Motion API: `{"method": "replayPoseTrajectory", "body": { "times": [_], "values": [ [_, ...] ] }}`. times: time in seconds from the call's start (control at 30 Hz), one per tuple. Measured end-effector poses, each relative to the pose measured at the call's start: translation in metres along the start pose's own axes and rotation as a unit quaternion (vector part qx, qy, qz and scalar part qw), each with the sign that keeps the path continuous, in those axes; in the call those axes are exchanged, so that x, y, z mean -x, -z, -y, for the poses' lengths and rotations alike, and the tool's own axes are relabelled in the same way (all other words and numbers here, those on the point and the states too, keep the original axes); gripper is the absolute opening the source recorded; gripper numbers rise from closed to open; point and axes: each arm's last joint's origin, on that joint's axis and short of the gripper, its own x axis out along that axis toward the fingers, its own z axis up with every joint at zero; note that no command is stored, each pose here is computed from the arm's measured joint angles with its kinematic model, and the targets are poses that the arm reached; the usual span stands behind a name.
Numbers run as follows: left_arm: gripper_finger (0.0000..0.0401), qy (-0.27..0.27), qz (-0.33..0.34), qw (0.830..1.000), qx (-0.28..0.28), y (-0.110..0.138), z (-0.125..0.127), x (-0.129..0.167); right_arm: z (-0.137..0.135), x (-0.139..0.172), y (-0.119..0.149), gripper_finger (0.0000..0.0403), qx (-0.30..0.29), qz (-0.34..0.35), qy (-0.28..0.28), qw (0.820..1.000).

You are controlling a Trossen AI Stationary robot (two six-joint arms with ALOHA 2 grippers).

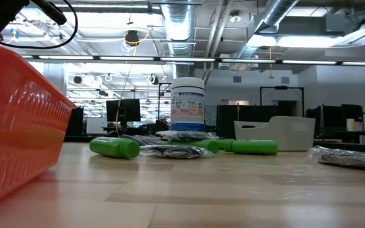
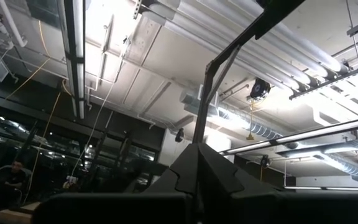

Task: Pick & Place Travel size toiletries
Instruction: Put the blue shave cream into the black basket

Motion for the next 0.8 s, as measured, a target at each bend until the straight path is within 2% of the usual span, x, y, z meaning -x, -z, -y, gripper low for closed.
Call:
{"method": "replayPoseTrajectory", "body": {
  "times": [0.1,0.27,0.4,0.47,0.57,0.8],
  "values": [
    [0.0001,0.001,0.001,1.000,0.000,0.000,0.000,0.000,0.024,0.019,0.009,0.0110,-0.035,0.050,-0.001,0.998],
    [0.0001,0.002,0.003,1.000,-0.001,-0.001,0.000,0.000,0.047,0.001,0.031,0.0110,-0.084,0.057,0.005,0.995],
    [0.0001,0.004,0.007,1.000,-0.002,-0.001,0.001,0.000,0.042,-0.023,0.034,0.0110,-0.099,0.091,-0.067,0.989],
    [0.0001,0.003,0.009,1.000,-0.002,-0.002,0.001,0.000,0.036,-0.031,0.033,0.0113,-0.095,0.102,-0.103,0.985],
    [0.0001,-0.003,0.014,1.000,-0.002,-0.002,0.001,0.000,0.026,-0.041,0.030,0.0115,-0.075,0.096,-0.119,0.985],
    [0.0001,-0.004,0.015,1.000,-0.002,-0.002,0.001,0.000,0.000,-0.069,0.033,0.0117,0.008,0.051,-0.091,0.995]
  ]
}}
